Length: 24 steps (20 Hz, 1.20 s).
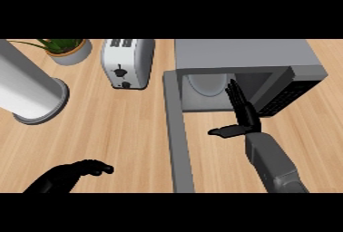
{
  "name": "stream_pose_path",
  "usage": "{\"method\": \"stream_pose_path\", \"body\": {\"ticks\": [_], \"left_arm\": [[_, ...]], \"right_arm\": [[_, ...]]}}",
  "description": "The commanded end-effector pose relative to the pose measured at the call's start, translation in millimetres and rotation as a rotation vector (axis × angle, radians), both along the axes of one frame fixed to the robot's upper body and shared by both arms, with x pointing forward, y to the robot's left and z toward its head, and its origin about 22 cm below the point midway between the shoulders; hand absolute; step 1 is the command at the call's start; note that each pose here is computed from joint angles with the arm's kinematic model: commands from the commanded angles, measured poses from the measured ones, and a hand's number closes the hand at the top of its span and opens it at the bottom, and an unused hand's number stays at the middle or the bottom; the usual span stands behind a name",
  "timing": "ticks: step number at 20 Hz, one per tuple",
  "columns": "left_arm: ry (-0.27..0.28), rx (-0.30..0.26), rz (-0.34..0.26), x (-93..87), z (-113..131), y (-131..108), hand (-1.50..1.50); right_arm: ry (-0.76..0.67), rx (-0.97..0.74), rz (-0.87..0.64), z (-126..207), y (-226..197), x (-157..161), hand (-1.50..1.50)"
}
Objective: Pick up the milk, place it into the microwave and close the microwave
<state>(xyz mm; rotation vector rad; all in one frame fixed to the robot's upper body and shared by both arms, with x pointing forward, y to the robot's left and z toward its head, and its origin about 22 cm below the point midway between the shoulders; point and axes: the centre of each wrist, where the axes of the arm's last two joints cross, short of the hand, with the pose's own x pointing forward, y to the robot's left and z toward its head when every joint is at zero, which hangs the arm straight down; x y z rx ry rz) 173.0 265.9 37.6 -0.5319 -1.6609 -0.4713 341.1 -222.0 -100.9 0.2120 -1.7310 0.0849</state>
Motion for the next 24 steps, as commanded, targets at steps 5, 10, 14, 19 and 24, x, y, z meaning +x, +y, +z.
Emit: {"method": "stream_pose_path", "body": {"ticks": [5, 10, 14, 19, 24], "left_arm": [[0.013, 0.071, -0.016, 28.4, -17.1, -12.1, 1.50], [0.008, 0.167, -0.082, 49.2, -21.3, -50.1, 1.50], [-0.062, 0.195, -0.130, 63.6, -20.2, -68.9, 1.50], [-0.086, 0.216, -0.157, 59.1, -40.7, -96.4, 1.50], [-0.084, 0.203, -0.179, 62.7, -63.4, -145.0, 1.50]], "right_arm": [[0.055, -0.051, -0.052, -40.8, -55.9, -70.2, -1.50], [0.019, -0.042, -0.133, -49.4, -91.5, -115.3, -1.50], [0.008, -0.020, -0.140, -42.8, -120.4, -150.9, -1.50], [-0.019, -0.015, -0.131, -18.6, -144.0, -192.1, -1.50], [-0.098, 0.011, -0.129, 14.9, -167.3, -217.9, -1.50]]}}
